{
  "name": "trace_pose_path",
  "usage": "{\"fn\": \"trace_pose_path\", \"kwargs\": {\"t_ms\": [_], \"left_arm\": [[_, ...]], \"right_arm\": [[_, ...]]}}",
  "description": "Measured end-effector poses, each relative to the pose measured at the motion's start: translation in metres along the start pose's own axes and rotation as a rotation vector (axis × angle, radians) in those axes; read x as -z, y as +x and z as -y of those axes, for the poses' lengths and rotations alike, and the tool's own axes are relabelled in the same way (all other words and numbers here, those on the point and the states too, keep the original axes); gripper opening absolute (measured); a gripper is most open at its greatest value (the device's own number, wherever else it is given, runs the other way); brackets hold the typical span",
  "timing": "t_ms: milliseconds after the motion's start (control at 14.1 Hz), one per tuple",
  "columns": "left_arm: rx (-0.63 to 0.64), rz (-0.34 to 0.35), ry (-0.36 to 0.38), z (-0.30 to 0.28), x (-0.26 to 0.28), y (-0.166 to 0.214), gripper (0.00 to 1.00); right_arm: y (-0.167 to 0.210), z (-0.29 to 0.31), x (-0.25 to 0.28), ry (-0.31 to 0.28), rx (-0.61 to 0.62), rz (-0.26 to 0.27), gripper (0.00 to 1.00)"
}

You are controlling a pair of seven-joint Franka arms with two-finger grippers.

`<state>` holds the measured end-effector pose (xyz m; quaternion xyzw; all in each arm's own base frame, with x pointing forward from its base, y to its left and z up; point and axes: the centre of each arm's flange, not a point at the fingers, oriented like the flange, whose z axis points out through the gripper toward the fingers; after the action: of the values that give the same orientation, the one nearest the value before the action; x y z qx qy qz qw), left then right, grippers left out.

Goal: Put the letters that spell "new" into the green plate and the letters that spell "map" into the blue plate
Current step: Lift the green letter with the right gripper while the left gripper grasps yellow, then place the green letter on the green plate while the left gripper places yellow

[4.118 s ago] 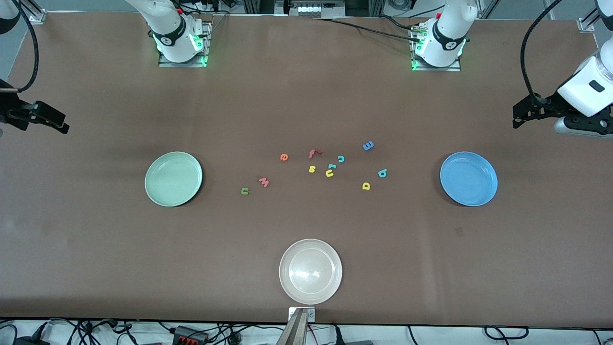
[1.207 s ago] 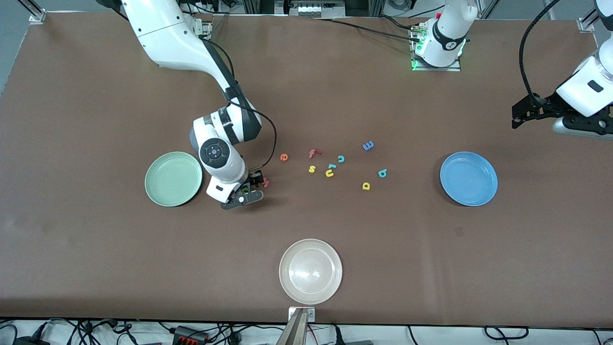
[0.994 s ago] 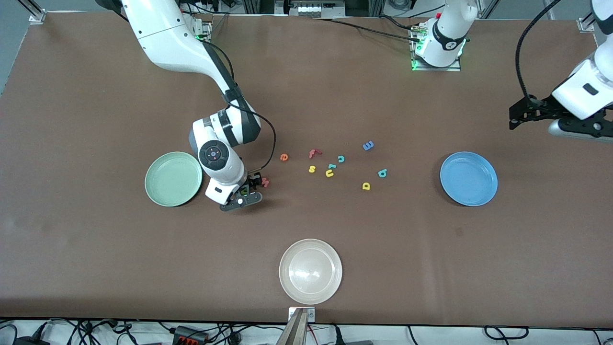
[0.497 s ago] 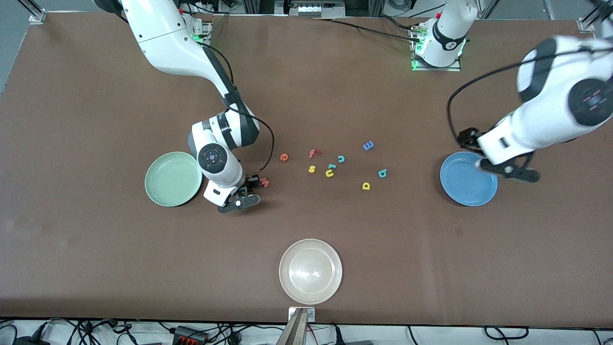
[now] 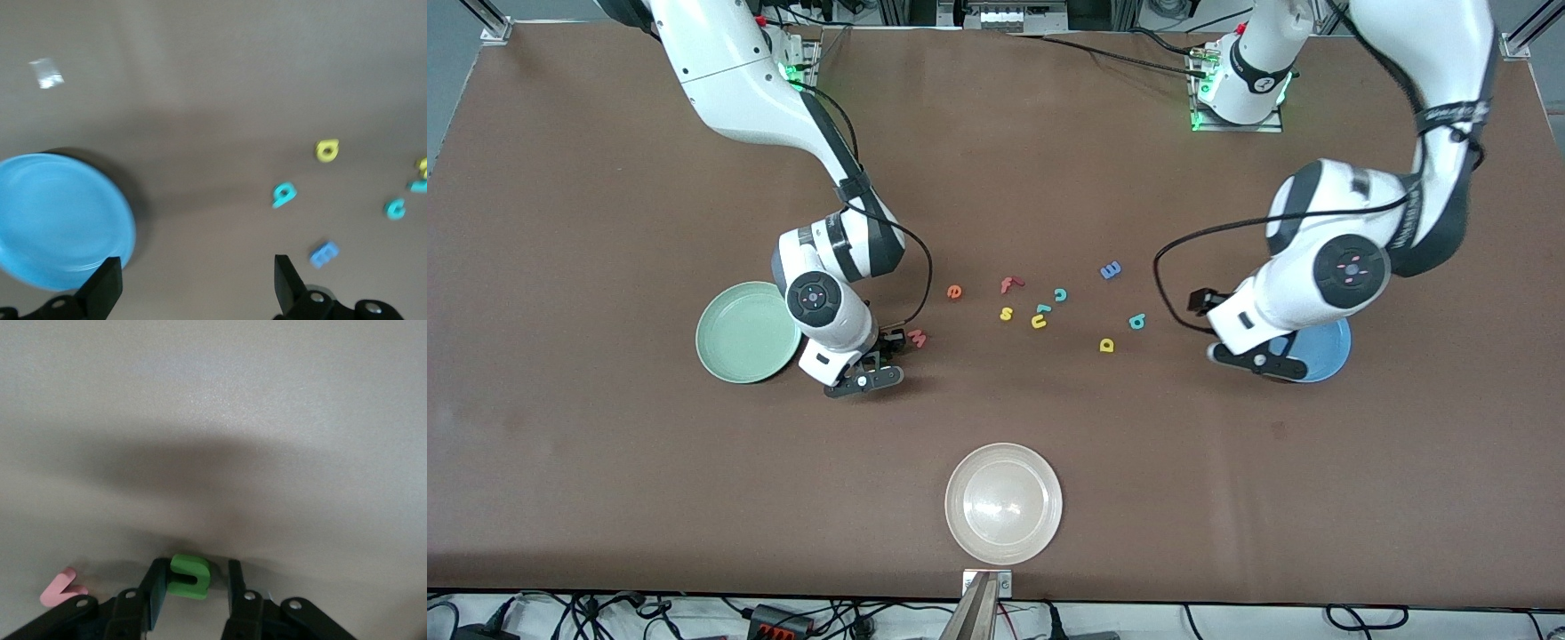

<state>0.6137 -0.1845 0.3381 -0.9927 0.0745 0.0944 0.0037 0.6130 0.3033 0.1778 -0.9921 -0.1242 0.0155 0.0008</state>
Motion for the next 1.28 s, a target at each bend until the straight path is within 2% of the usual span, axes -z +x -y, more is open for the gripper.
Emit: {"fn": "trace_pose_path", "kwargs": {"t_ms": [142,284,355,426,710,994,1136,1278], "left_arm": [[0.048,-0.019,0.0,-0.035,-0.028,0.008,1.0],[0.08,-0.039,0.001,-0.074,-0.057,0.011,1.0],[0.083,-0.055,-0.002,-0.089,-0.07,0.013,1.0],[0.083,-0.074,-0.008,-0.098,-0.082,0.016,1.0],[0.117,-0.126,-0.031,-0.113,-0.136,0.029,1.0],[0.146,-0.123,-0.031,-0.143,-0.162,0.021,1.0],[0.144,-0.118,-0.029,-0.148,-0.164,0.018,1.0],[0.148,-0.115,-0.026,-0.145,-0.166,0.018,0.96]], "right_arm": [[0.0,0.0,0.0,0.0,-0.001,0.0,0.45],[0.0,0.0,0.0,0.0,-0.003,-0.001,0.41],[0.001,0.0,0.001,0.001,-0.004,-0.002,0.31],[0.001,0.001,0.001,0.001,-0.004,-0.002,0.27],[0.001,0.002,0.002,0.001,-0.002,-0.004,0.27],[0.006,-0.004,0.013,0.001,-0.011,-0.013,0.27],[0.011,-0.034,0.033,-0.013,-0.044,0.019,0.27],[0.007,-0.082,0.055,-0.016,-0.067,0.095,0.27]]}}
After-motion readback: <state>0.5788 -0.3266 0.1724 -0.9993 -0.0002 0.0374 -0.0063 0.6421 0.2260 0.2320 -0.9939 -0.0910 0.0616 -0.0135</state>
